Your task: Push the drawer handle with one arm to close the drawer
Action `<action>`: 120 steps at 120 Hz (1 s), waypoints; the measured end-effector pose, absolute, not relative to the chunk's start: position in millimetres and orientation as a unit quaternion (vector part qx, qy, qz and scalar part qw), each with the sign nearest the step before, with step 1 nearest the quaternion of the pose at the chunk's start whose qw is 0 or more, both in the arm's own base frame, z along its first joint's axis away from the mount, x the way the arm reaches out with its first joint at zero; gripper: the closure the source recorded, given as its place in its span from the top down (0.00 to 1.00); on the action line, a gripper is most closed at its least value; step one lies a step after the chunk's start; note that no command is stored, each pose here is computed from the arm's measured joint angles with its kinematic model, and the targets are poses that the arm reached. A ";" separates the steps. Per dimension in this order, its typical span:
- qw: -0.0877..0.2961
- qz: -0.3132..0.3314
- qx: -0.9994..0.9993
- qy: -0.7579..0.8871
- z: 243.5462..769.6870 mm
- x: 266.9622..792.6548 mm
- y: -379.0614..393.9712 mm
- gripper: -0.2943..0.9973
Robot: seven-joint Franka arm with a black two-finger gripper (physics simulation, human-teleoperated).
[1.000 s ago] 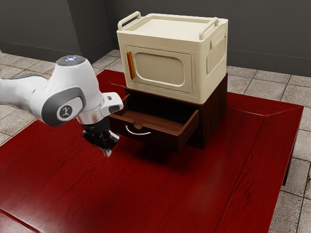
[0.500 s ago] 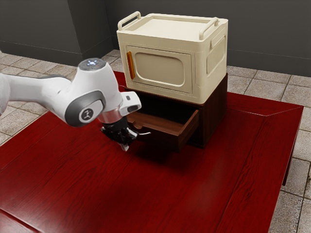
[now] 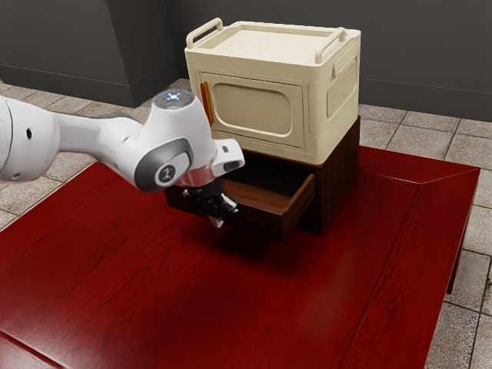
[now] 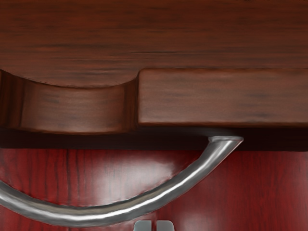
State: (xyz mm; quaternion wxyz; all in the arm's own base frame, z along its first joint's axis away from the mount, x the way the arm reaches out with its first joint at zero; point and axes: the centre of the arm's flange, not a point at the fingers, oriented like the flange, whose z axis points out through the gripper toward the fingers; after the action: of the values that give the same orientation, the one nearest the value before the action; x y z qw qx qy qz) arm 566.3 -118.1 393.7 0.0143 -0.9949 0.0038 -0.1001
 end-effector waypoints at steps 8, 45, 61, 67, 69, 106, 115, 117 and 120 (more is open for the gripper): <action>0.017 -0.101 -0.995 0.009 387.9 570.4 -117.6 0.16; 0.028 -0.133 -0.990 0.036 385.9 596.0 -115.7 0.17; 0.033 -0.140 -0.989 0.039 382.7 613.1 -110.8 0.16; 0.034 -0.143 -0.988 0.042 380.9 620.0 -111.9 0.16; 0.034 -0.143 -0.988 0.043 380.4 622.0 -112.2 0.16; 0.009 -0.153 -0.988 0.018 371.9 652.0 -105.1 0.16; 0.005 -0.156 -0.988 0.015 370.5 659.3 -105.7 0.16; 0.004 -0.157 -0.988 0.015 370.7 660.8 -105.6 0.16; 0.004 -0.159 -0.987 0.015 371.7 664.1 -105.9 0.17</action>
State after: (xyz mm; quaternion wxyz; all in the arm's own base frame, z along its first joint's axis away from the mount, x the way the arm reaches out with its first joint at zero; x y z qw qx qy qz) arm 664.1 -105.9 371.7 0.0035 -0.9871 0.0152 -0.1594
